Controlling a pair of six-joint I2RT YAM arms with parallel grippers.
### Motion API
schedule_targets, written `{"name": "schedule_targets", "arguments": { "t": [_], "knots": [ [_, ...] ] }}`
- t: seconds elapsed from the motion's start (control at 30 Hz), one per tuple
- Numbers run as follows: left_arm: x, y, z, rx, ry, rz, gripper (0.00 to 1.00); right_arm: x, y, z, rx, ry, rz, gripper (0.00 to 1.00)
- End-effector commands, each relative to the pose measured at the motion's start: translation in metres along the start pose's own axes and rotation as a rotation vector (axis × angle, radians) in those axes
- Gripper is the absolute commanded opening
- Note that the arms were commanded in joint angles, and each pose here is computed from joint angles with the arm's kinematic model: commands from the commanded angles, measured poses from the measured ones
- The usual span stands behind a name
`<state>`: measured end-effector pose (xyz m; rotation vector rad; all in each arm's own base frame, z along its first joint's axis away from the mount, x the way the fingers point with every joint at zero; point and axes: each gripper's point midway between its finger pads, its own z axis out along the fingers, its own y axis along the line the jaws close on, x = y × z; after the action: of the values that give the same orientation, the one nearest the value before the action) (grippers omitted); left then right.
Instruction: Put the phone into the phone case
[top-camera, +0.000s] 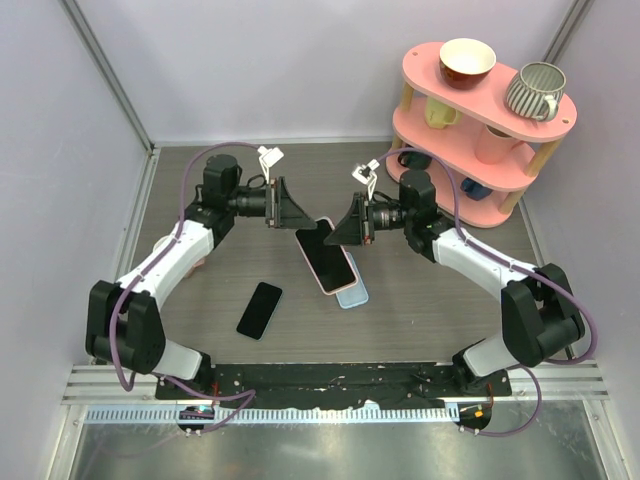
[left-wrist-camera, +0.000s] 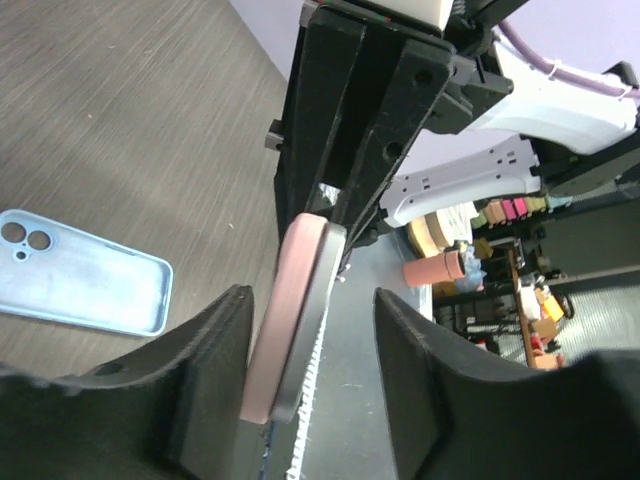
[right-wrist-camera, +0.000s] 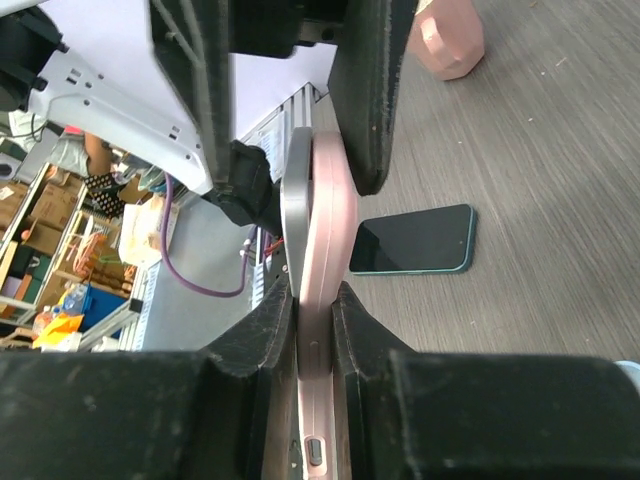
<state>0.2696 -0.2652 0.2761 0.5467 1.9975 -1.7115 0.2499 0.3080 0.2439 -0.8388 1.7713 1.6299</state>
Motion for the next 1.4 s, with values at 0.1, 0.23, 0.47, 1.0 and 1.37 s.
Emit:
{"name": "schedule_targets", "arguments": {
  "t": [0.1, 0.23, 0.47, 1.0, 1.37],
  "knots": [
    [0.007, -0.019, 0.01, 0.095, 0.07, -0.031, 0.44, -0.045, 0.032, 0.0, -0.072, -0.061, -0.13, 0.01],
    [0.017, -0.018, 0.017, 0.097, 0.111, -0.061, 0.27, -0.054, 0.033, 0.002, -0.076, -0.075, -0.133, 0.01],
    [0.024, -0.016, 0.035, 0.096, 0.152, -0.097, 0.0, -0.055, 0.025, 0.009, -0.105, -0.074, -0.038, 0.08],
    [0.019, -0.004, 0.051, 0.08, 0.173, -0.119, 0.06, -0.068, 0.067, -0.001, -0.42, -0.175, 0.07, 0.01],
    [0.001, -0.014, 0.009, -0.002, 0.098, -0.005, 0.61, -0.058, 0.067, -0.011, -0.396, -0.143, 0.025, 0.01]
  ]
}}
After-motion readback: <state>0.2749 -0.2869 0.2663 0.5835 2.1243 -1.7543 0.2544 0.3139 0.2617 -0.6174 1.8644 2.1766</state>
